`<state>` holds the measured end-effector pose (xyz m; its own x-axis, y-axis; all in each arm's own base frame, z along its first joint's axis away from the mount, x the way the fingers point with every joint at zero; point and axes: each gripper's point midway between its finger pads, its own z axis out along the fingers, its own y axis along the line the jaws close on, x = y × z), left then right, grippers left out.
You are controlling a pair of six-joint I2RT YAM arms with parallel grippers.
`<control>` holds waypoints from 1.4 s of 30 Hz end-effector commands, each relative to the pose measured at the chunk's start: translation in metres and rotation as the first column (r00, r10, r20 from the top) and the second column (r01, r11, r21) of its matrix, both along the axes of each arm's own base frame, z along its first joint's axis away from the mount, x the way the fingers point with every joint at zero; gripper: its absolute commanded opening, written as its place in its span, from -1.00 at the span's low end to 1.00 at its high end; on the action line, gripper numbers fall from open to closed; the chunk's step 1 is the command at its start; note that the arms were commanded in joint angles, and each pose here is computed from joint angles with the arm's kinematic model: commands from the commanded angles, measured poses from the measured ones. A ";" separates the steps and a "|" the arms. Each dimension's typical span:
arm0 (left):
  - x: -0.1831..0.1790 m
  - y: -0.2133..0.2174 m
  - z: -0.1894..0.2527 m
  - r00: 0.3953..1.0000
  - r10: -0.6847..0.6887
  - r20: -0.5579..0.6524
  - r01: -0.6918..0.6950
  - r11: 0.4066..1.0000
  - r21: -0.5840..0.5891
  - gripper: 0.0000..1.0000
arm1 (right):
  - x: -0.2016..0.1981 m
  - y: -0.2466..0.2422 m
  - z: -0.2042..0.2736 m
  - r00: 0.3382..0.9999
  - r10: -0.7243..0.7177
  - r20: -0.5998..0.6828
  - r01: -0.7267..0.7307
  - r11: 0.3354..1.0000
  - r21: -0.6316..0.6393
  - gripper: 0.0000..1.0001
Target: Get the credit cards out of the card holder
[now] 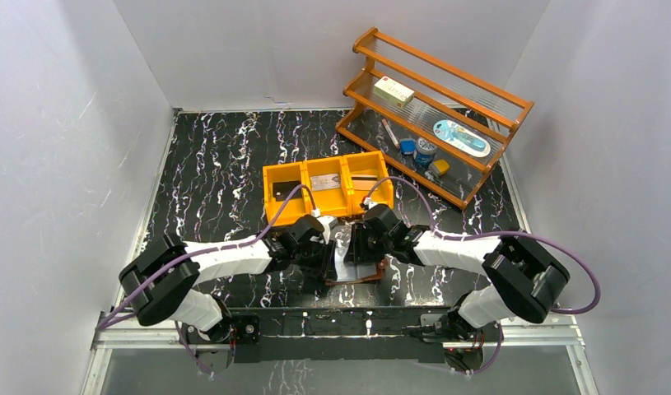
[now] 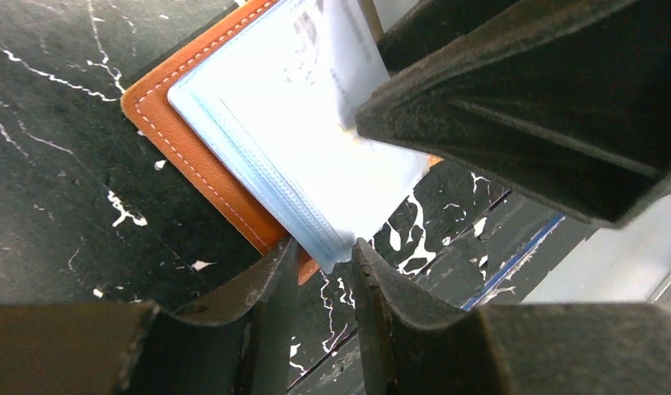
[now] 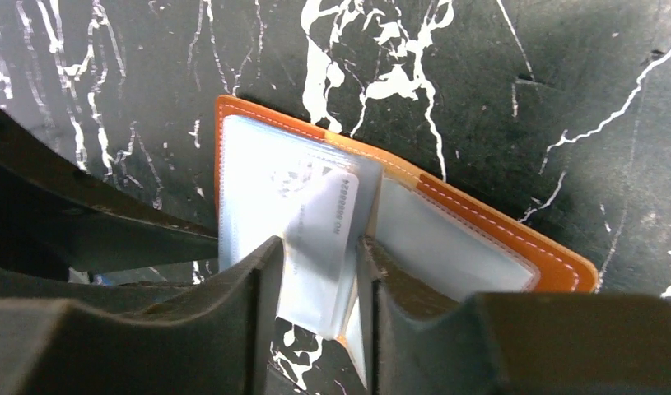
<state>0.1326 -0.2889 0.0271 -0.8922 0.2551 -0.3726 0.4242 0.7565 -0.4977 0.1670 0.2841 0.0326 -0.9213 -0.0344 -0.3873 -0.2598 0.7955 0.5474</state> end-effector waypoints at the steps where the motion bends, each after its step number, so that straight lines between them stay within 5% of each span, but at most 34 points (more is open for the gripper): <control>1: 0.015 0.007 0.016 0.990 0.103 0.096 -0.101 0.994 -0.029 -0.43 | -0.003 0.005 -0.003 0.999 0.020 0.033 -0.017 0.994 -0.111 -0.19; 14: 0.030 0.035 0.030 0.948 0.257 0.189 -0.258 0.966 -0.017 -0.24 | -0.004 0.004 -0.018 0.998 0.025 0.065 -0.013 0.984 -0.176 -0.70; 32: 0.030 0.007 0.034 0.973 0.173 0.152 -0.167 0.985 -0.052 -0.16 | -0.010 -0.010 -0.035 1.000 -0.015 0.014 0.016 0.990 -0.139 -0.74; 42: 0.044 0.029 0.054 0.932 0.278 0.234 -0.279 0.960 -0.026 0.26 | -0.011 -0.011 -0.040 1.000 -0.017 -0.004 0.016 0.990 -0.139 -0.74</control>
<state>0.1652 -0.2605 0.0578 -0.8489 0.0556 -0.5256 0.3111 0.8564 -0.4120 0.1649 0.2981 0.0225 -0.9074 -0.0413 -0.4182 -0.2753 0.8104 0.5172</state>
